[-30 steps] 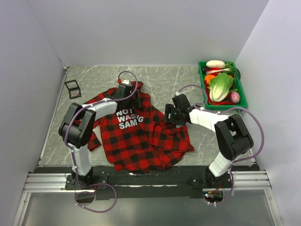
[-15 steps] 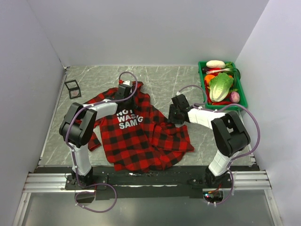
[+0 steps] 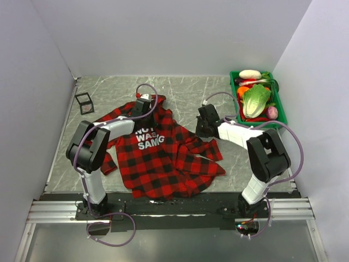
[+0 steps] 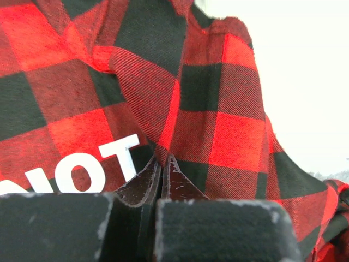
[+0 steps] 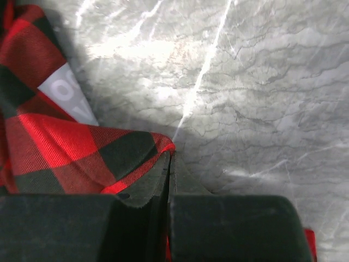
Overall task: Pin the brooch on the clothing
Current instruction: Flatten out the clothes at the center of the board.
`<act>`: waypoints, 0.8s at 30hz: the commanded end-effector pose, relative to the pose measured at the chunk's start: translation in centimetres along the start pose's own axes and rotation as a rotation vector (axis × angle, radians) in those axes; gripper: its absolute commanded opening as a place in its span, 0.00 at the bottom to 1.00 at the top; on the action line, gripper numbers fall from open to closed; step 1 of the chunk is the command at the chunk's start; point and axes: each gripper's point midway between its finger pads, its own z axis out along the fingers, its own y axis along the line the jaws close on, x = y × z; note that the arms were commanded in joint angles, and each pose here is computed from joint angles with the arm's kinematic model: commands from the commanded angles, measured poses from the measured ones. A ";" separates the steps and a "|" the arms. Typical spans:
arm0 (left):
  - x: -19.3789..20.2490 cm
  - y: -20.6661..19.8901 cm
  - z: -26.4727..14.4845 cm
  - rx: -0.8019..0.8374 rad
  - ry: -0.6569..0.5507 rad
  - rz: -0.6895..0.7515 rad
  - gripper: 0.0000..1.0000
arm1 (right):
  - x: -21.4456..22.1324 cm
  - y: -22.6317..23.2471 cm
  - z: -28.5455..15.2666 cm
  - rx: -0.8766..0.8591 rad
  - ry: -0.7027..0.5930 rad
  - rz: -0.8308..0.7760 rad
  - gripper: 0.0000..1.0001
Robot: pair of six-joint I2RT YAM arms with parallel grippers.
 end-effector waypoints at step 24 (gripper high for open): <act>-4.7 2.7 -4.5 -0.015 -0.137 -0.048 0.01 | -7.0 2.0 -14.8 0.048 -0.472 -0.168 0.00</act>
